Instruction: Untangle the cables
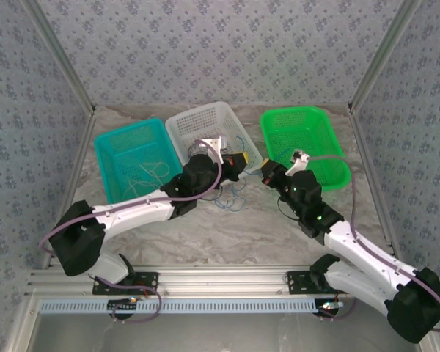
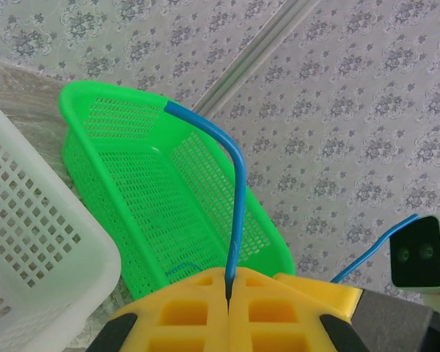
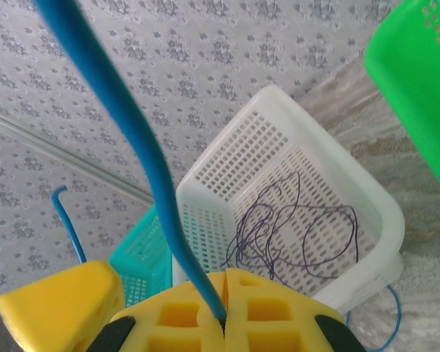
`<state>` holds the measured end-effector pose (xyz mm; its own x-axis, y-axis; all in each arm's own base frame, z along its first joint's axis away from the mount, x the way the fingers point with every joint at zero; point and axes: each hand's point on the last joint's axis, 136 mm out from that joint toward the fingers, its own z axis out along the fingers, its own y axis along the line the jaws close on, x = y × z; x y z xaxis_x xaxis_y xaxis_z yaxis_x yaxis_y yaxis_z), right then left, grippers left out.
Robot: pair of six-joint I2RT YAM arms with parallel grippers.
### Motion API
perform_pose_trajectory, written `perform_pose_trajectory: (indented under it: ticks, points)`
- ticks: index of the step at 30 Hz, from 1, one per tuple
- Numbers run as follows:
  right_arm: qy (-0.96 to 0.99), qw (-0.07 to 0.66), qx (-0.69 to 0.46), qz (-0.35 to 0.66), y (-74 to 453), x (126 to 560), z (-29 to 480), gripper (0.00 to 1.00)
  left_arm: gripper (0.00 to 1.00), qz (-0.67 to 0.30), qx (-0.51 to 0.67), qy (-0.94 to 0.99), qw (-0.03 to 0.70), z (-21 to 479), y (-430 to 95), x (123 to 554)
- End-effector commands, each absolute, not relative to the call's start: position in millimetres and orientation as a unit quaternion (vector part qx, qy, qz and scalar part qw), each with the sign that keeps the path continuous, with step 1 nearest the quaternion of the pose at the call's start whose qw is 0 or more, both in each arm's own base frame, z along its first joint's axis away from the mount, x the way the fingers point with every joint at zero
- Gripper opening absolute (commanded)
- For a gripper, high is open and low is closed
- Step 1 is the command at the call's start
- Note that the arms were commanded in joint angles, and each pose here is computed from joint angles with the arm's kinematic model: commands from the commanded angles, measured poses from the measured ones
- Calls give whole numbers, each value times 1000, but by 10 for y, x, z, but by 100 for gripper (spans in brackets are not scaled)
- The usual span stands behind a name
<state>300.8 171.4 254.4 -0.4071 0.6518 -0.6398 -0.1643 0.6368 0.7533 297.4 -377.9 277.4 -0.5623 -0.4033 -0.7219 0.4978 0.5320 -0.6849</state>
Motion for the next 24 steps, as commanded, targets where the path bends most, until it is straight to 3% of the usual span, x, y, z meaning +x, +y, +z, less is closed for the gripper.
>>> perform_pose_trajectory:
  ticks: [1, 4, 6, 14, 16, 24]
  points:
    - [712, 562, 172, 385, 1572, 3057, 2858, 0, 10, -494, 33, 731, 469, 2799, -3800, 2928]
    - [719, 575, 169, 353, 1388, 3054, 2927, 0, 28, -471, 17, 748, 468, 2669, -3681, 2936]
    - [745, 573, 152, 307, 1218, 3053, 2961, 0, 53, -439, 10, 765, 472, 2572, -3552, 2940]
    - [844, 496, 156, 130, 377, 3205, 2752, 0, 94, -328, 18, 787, 522, 2579, -2984, 2889]
    - [835, 500, 183, 139, 230, 3297, 2678, 0, 99, -317, 18, 787, 529, 2594, -2884, 2876]
    - [850, 423, 269, 160, 11, 3685, 1883, 0, 99, -300, 7, 798, 523, 2521, -2691, 2849]
